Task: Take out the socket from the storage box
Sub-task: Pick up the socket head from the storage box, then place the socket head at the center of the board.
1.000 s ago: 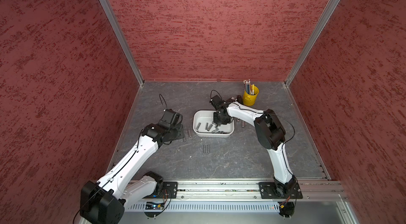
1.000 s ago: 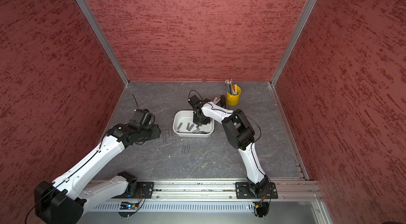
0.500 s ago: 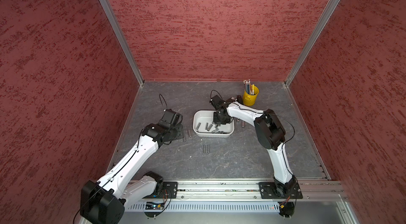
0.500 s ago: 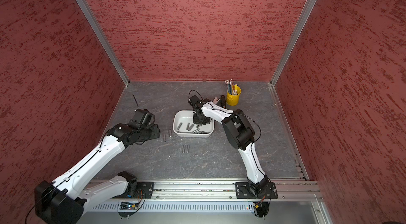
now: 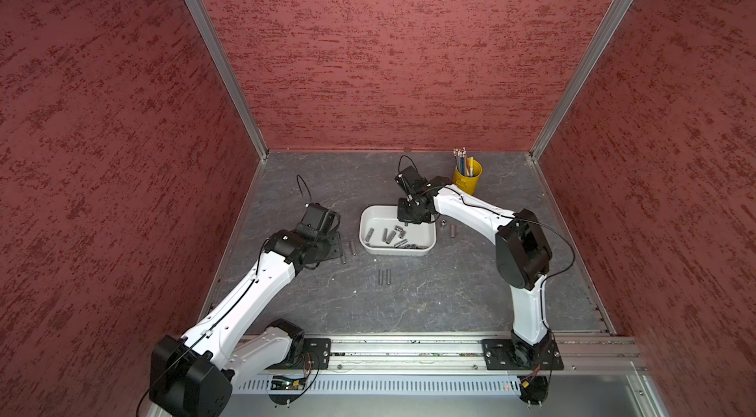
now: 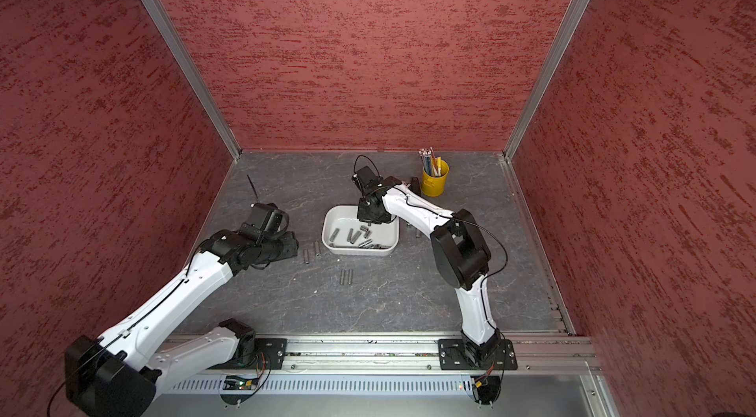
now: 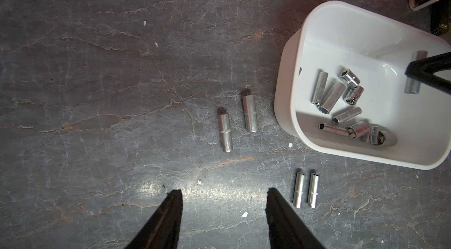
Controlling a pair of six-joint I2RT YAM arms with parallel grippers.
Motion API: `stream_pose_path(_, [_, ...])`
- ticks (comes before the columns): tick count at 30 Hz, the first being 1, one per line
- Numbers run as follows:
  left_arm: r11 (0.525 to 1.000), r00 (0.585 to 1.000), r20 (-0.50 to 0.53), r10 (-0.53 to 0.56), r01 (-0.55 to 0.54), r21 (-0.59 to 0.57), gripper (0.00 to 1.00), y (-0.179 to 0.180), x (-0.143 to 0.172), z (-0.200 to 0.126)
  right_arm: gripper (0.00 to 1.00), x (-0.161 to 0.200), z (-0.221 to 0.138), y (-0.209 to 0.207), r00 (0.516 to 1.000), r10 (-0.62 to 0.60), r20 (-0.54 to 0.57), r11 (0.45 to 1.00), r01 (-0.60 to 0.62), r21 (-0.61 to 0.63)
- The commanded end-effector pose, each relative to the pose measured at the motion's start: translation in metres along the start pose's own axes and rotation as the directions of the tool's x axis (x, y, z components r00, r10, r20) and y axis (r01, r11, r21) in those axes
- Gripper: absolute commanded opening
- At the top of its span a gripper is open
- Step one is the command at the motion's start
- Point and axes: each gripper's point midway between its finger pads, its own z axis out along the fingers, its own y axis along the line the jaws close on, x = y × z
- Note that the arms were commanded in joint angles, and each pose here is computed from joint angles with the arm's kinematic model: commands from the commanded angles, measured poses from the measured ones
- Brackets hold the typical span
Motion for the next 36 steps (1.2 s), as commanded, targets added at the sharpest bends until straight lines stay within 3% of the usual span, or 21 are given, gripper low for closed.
stream_pose_path(1, [1.000, 1.000, -0.001, 0.000, 0.000, 0.002, 0.58, 0.000, 0.002, 0.000, 0.14, 0.011, -0.025, 0.012, 1.000, 0.009, -0.007, 0.998, -0.010, -0.062])
stream_pose_path(8, [1.000, 1.000, -0.003, 0.001, -0.001, 0.008, 0.58, -0.001, 0.002, 0.000, 0.14, 0.048, -0.058, 0.025, 0.999, -0.016, -0.029, 0.989, 0.012, -0.147])
stream_pose_path(17, [1.000, 1.000, 0.001, 0.002, -0.002, 0.012, 0.58, -0.002, 0.002, 0.000, 0.13, 0.124, -0.065, 0.028, 0.995, -0.069, -0.073, 0.983, 0.056, -0.173])
stream_pose_path(26, [1.000, 1.000, 0.007, 0.001, -0.001, 0.012, 0.58, -0.001, 0.001, -0.002, 0.13, 0.183, -0.025, 0.038, 0.985, -0.109, -0.136, 0.980, 0.084, -0.178])
stream_pose_path(36, [1.000, 1.000, -0.002, 0.004, -0.004, 0.007, 0.58, -0.001, 0.003, 0.000, 0.14, 0.188, 0.014, 0.020, 0.987, -0.117, -0.112, 0.991, 0.109, -0.073])
